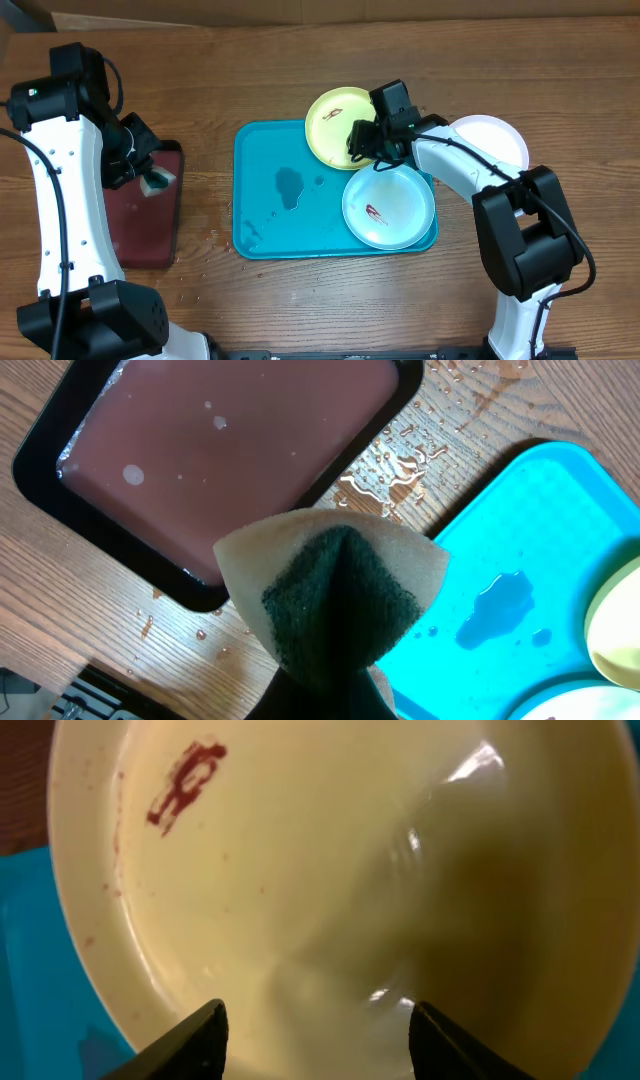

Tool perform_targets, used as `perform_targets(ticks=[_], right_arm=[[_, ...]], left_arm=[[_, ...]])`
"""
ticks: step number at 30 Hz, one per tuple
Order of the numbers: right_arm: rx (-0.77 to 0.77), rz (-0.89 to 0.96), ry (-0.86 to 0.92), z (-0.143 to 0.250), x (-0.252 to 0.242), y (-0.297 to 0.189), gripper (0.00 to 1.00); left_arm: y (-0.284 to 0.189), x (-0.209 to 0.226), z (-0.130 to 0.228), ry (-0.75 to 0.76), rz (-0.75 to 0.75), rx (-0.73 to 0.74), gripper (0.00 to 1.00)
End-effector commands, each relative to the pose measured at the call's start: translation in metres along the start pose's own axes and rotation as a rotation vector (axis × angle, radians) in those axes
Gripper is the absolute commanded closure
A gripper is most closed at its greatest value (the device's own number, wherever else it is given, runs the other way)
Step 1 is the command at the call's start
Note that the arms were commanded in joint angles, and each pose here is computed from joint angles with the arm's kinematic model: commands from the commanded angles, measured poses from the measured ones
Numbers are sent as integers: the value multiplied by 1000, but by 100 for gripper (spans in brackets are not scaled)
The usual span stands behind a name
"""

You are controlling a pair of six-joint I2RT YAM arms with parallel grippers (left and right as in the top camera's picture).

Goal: Clean dirty plates on tray and stack at the side
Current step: 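Move the right gripper back and grip the yellow plate rim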

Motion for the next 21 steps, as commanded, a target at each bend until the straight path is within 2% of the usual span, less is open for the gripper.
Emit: perform_targets(ticks=[1,5,10,13,16,21], right_arm=[[-58,-65,-102,-35,21,-21,38],[-78,38,-77,-60,26,-53,37],[-71,292,211,-61,-1,-79,34],[-28,333,325,-49,-12,-70,32],[1,356,401,-38,-20,-53,38],[67,315,423,-28,-24,-17,43]], left_arm=[[-6,-1,0,18,22,-9,96],[-6,-1,0,18,22,-9,96],[-6,-1,0,18,22,-9,96],[-6,-1,0,18,22,-9,96],[-6,-2,1,18,28,-3,96],[-6,-2,2,22,34,7,96]])
Point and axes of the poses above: each gripper's point midway between its finger pads, its own y axis out along the fingers, its own x axis along the line the jaws close on, z = x × y, the point moved 7 cm from there along -y, back along the fingers, and after that the axes turned 12 degrees about -y, right-handed, at the moved point
